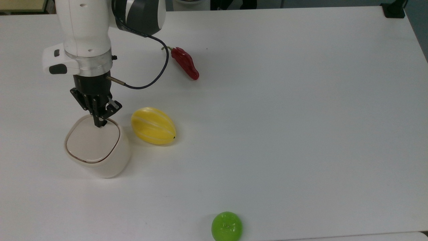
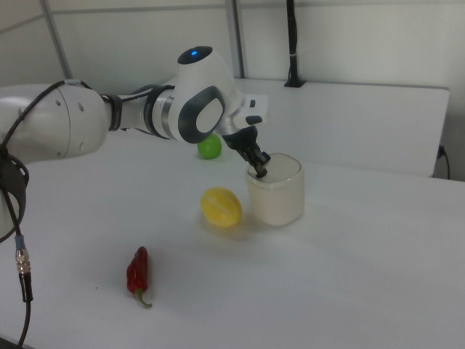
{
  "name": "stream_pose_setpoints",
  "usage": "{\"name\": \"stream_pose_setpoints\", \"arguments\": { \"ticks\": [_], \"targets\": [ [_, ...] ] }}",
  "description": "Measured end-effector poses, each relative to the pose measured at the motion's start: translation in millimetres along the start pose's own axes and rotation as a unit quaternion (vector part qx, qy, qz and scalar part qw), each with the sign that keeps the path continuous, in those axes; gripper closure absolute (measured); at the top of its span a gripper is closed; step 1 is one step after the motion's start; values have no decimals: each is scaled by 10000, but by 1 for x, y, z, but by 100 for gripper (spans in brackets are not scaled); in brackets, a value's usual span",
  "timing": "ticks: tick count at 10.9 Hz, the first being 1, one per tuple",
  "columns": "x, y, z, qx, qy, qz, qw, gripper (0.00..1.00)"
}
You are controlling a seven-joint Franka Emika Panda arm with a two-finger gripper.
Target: Close garbage bin
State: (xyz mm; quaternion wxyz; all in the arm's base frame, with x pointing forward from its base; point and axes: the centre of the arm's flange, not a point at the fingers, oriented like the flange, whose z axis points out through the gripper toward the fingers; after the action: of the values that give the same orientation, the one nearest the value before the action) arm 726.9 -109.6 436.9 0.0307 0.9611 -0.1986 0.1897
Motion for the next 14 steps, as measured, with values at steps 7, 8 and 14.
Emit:
{"name": "stream_pose_setpoints", "arguments": {
  "ticks": [7, 8, 14],
  "targets": [
    [0, 0, 0, -1, -3, -1, 10000, 99],
    [0, 0, 0, -1, -2, -1, 10000, 99],
    [3, -10, -47, 57, 71, -50, 9999, 99]
  ]
}}
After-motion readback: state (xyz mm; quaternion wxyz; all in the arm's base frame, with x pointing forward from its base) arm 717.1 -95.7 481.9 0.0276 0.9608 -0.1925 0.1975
